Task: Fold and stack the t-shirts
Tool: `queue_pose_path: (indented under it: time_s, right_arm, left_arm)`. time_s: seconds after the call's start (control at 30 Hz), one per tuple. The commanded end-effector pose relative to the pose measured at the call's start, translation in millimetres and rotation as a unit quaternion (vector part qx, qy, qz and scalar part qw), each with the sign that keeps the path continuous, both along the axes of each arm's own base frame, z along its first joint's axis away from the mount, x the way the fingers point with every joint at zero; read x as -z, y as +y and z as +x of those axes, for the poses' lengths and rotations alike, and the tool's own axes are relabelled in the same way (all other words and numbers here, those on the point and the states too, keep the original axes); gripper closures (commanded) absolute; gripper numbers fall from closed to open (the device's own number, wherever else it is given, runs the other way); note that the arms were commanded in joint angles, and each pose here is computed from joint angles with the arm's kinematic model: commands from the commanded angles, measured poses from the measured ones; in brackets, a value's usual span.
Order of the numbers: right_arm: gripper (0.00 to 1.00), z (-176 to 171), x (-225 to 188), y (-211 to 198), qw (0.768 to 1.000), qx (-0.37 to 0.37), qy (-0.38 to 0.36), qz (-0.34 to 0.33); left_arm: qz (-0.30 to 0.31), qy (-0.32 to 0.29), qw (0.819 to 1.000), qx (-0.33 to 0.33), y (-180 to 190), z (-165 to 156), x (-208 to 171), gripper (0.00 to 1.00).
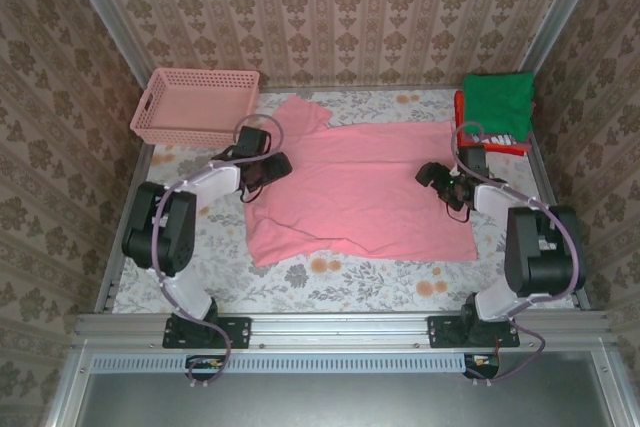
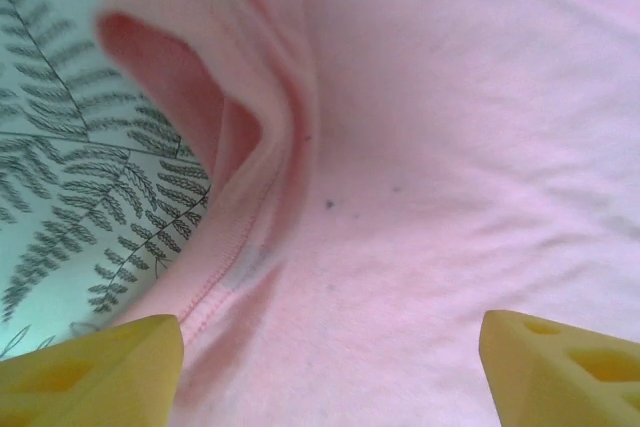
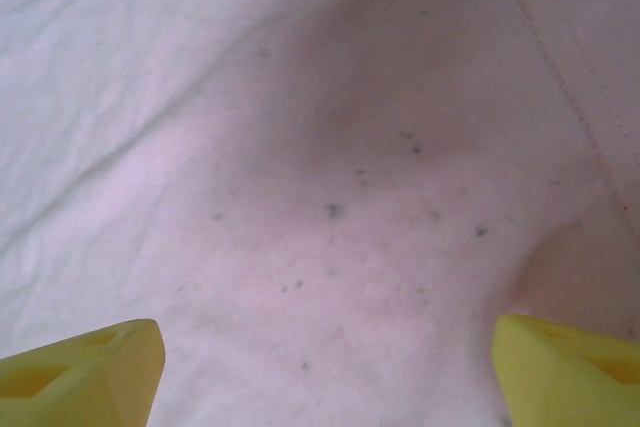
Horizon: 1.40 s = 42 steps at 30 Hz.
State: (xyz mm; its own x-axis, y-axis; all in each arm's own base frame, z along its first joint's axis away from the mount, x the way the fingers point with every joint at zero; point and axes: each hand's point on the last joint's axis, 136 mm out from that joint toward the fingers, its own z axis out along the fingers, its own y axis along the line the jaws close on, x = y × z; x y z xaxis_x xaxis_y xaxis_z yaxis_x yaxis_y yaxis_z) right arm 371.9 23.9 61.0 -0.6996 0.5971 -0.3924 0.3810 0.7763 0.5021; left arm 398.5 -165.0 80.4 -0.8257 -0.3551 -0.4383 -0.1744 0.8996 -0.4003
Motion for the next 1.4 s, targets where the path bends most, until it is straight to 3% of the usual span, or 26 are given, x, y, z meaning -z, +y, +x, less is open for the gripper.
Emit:
queue_pose_path:
  time_s: [0.0, 0.3, 0.47, 0.63, 0.83, 0.97, 1.23, 1.37]
  right_arm:
    - [0.07, -13.1, -28.9, 12.5, 0.998, -0.051, -0.036, -0.011]
    - [0.04, -58.4, -74.3, 93.5, 0.966, -0.221, -0.121, -0.065]
    - [0.04, -66.7, -66.8, 110.1, 0.964, -0.23, -0.114, -0.067]
    - [0.05, -64.9, -55.5, 104.0, 0.968, -0.217, -0.091, -0.083]
    - [0.05, -61.8, -52.3, 103.8, 0.968, -0.219, -0.081, -0.09]
    - [0.05, -62.4, -50.9, 99.2, 0.967, -0.221, -0.067, -0.107]
    - [0.05, -67.9, -47.9, 89.5, 0.968, -0.208, -0.064, -0.125]
    - [0.05, -68.2, -44.8, 88.2, 0.97, -0.199, -0.061, -0.122]
  left_arm:
    - [0.017, -0.044, 0.999, 0.004, 5.7, -10.0, -43.1, 0.15]
    - [0.029, -0.007, 0.999, -0.034, 43.7, -99.3, -35.8, 0.09]
    - [0.016, 0.03, 0.996, -0.083, 72.1, -165.4, -18.7, 0.19]
    - [-0.031, 0.064, 0.992, -0.108, 70.3, -218.1, 2.1, 0.27]
    - [-0.078, 0.094, 0.984, -0.128, 51.9, -226.3, 30.2, 0.34]
    - [-0.067, 0.116, 0.981, -0.139, 45.1, -226.9, 36.0, 0.37]
    - [-0.075, 0.118, 0.979, -0.151, 38.7, -221.0, 46.7, 0.57]
    - [-0.069, 0.116, 0.978, -0.157, 40.5, -218.6, 47.2, 0.6]
